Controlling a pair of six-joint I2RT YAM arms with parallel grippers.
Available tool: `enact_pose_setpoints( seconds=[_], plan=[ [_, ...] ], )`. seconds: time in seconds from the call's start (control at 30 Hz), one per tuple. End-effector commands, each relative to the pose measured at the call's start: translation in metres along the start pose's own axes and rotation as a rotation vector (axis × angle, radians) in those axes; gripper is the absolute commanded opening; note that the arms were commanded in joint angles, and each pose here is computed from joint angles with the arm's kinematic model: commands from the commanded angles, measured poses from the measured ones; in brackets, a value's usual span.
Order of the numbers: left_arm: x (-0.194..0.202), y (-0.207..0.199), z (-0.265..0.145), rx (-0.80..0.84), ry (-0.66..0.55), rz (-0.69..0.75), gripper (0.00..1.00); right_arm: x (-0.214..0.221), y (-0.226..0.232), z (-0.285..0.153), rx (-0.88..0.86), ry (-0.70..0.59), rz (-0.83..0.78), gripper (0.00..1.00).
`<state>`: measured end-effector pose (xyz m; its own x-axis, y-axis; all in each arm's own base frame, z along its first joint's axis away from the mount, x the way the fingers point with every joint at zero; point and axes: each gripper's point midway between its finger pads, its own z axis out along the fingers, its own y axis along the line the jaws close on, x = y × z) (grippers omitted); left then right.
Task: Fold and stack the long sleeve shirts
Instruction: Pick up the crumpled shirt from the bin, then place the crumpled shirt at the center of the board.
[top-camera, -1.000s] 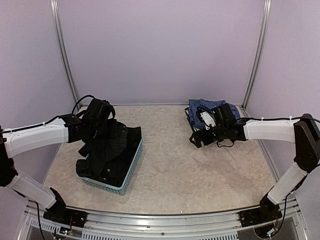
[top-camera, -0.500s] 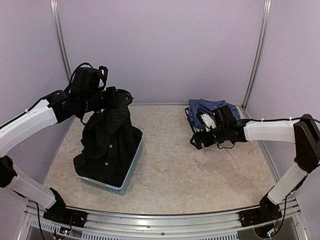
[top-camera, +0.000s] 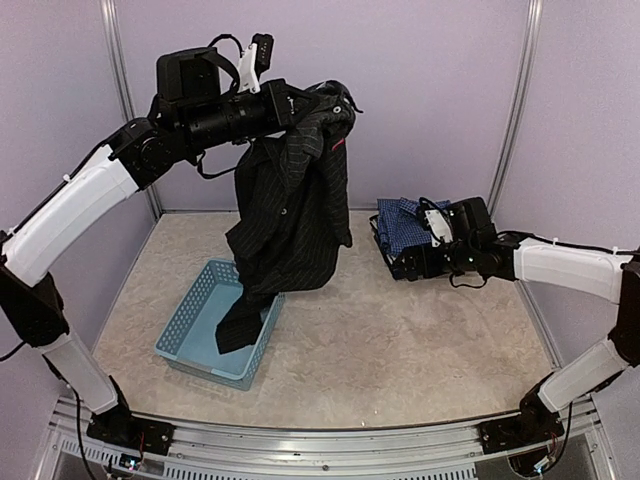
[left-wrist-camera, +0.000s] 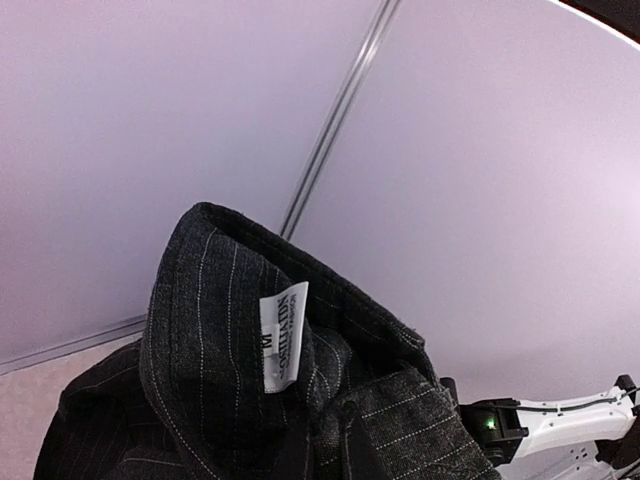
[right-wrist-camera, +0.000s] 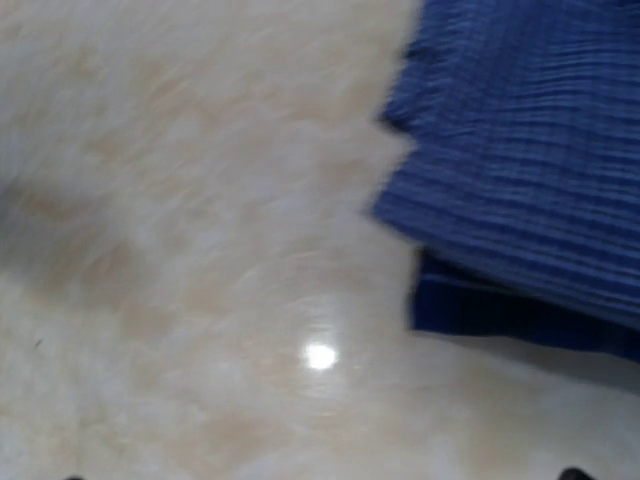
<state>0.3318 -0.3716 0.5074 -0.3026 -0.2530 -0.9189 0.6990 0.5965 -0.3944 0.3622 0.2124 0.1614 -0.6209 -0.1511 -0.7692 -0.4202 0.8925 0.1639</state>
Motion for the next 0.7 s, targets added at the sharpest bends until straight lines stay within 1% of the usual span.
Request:
enact_pose_setpoints(
  seconds=[0.0,0.03,0.17,0.23,0.3,0.37,0.4,0.47,0.5,0.53,0.57,0.6,0.63,0.67],
  plan=[
    [0.012,-0.051,0.023,0.201,0.019,0.014,0.0,-0.011,-0.035,-0.027,0.11,-0.036,0.098,0.99],
    [0.023,-0.053,0.03,0.212,0.041,0.011,0.0,-0.015,-0.042,-0.036,0.124,-0.058,0.117,1.0],
    [0.075,-0.037,0.061,0.184,0.122,-0.027,0.0,-0.019,-0.074,-0.071,0.198,-0.124,0.191,0.99],
    [0.113,-0.03,0.076,0.19,0.195,-0.044,0.0,-0.019,-0.083,-0.086,0.226,-0.151,0.203,1.0],
    [0.16,-0.022,0.092,0.189,0.295,-0.05,0.06,-0.022,-0.086,-0.099,0.236,-0.172,0.188,0.99],
    [0.199,-0.013,0.098,0.179,0.373,-0.032,0.19,-0.026,-0.079,-0.105,0.209,-0.182,0.151,1.0],
    [0.213,-0.007,0.099,0.163,0.397,-0.019,0.27,-0.027,-0.078,-0.106,0.202,-0.184,0.13,0.99],
    [0.23,0.006,0.095,0.131,0.414,0.016,0.43,-0.026,-0.064,-0.103,0.124,-0.177,0.097,1.0],
    [0.231,0.01,0.091,0.117,0.404,0.036,0.53,-0.025,-0.057,-0.1,0.091,-0.176,0.078,1.0],
    [0.232,0.014,0.086,0.105,0.396,0.056,0.65,-0.025,-0.05,-0.098,0.06,-0.175,0.064,1.0],
    [0.222,0.014,0.078,0.101,0.361,0.076,0.79,-0.023,-0.044,-0.095,0.036,-0.169,0.052,1.0],
    [0.223,0.02,0.07,0.081,0.359,0.095,0.91,-0.022,-0.037,-0.091,0.016,-0.161,0.035,1.0],
    [0.222,0.025,0.064,0.06,0.354,0.117,0.98,-0.02,-0.03,-0.087,-0.006,-0.153,0.019,1.0],
    [0.214,0.028,0.055,0.041,0.338,0.13,0.99,-0.018,-0.023,-0.082,-0.026,-0.141,0.002,1.0]
  ],
)
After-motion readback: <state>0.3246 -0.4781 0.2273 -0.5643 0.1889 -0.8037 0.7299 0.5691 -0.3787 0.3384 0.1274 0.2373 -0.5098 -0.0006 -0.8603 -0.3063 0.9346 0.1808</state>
